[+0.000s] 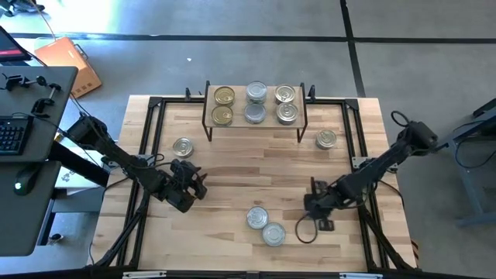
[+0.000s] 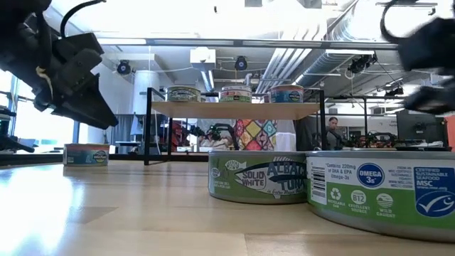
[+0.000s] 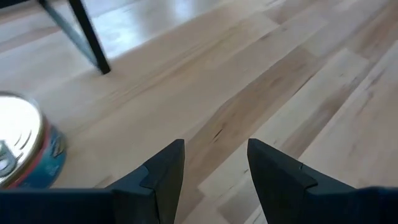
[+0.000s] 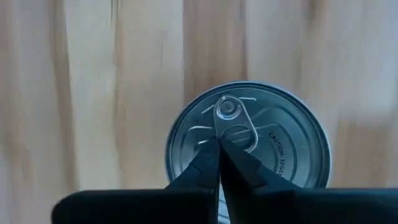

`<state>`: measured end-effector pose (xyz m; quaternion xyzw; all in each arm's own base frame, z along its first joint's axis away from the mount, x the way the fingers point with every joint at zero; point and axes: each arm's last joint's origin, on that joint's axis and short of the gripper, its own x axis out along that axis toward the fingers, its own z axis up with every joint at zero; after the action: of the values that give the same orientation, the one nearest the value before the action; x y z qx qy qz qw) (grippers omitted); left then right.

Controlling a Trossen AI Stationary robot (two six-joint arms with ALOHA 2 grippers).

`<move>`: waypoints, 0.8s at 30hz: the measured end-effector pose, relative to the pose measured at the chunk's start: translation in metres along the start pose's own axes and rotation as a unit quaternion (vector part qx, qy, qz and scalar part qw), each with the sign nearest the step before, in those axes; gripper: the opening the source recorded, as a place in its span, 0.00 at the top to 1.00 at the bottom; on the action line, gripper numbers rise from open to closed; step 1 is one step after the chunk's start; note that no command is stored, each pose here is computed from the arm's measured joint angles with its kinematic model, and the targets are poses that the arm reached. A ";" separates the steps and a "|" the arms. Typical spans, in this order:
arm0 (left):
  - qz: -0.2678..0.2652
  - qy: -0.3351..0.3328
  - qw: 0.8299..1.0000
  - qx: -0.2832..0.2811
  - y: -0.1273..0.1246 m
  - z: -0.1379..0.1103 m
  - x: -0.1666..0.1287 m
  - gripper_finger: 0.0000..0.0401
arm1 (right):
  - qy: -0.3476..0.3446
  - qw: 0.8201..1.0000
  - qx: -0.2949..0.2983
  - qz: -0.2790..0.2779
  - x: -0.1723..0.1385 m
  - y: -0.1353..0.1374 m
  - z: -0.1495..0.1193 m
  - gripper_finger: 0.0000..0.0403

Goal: Stack canned seafood by type on shelf
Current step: Stack the right green tuna can on top of the top green tuna can on the shelf

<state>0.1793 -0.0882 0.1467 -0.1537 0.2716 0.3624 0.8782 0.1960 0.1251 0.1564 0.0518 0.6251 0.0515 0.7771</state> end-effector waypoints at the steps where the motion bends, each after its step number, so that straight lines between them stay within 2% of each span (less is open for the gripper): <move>1: -0.003 -0.003 1.000 -0.001 -0.001 0.001 0.000 0.58 | -0.026 1.000 -0.012 -0.010 0.001 -0.002 0.008 0.99; 4: -0.015 -0.012 1.000 0.003 -0.005 0.002 0.000 0.58 | -0.118 0.991 -0.047 -0.048 0.002 -0.010 0.032 0.97; 7: -0.022 -0.024 0.999 0.008 -0.007 0.004 0.000 0.58 | -0.241 0.966 -0.066 -0.071 -0.007 -0.017 0.060 0.98; 9: -0.028 -0.027 0.999 0.013 -0.009 0.005 0.000 0.58 | -0.285 0.952 -0.084 -0.075 -0.013 -0.021 0.070 0.99; 12: -0.036 -0.031 0.999 0.016 -0.011 0.006 0.000 0.58 | -0.297 0.946 -0.101 -0.085 -0.014 -0.027 0.075 0.99; 16: -0.038 -0.056 0.997 0.030 -0.016 0.007 0.001 0.58 | -0.280 0.950 -0.092 -0.100 -0.014 -0.038 0.075 0.99; 21: -0.054 -0.097 0.990 0.082 -0.032 0.009 0.007 0.58 | -0.256 0.952 -0.113 -0.123 -0.013 -0.050 0.075 0.98; 24: -0.102 -0.105 0.980 0.135 -0.048 0.011 0.014 0.58 | -0.237 0.954 -0.134 -0.128 -0.012 -0.056 0.075 0.91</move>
<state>0.2263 -0.1079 0.1507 -0.0214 0.2071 0.2449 0.9469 0.2673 0.0669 0.1754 -0.1227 0.4112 0.0211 0.9030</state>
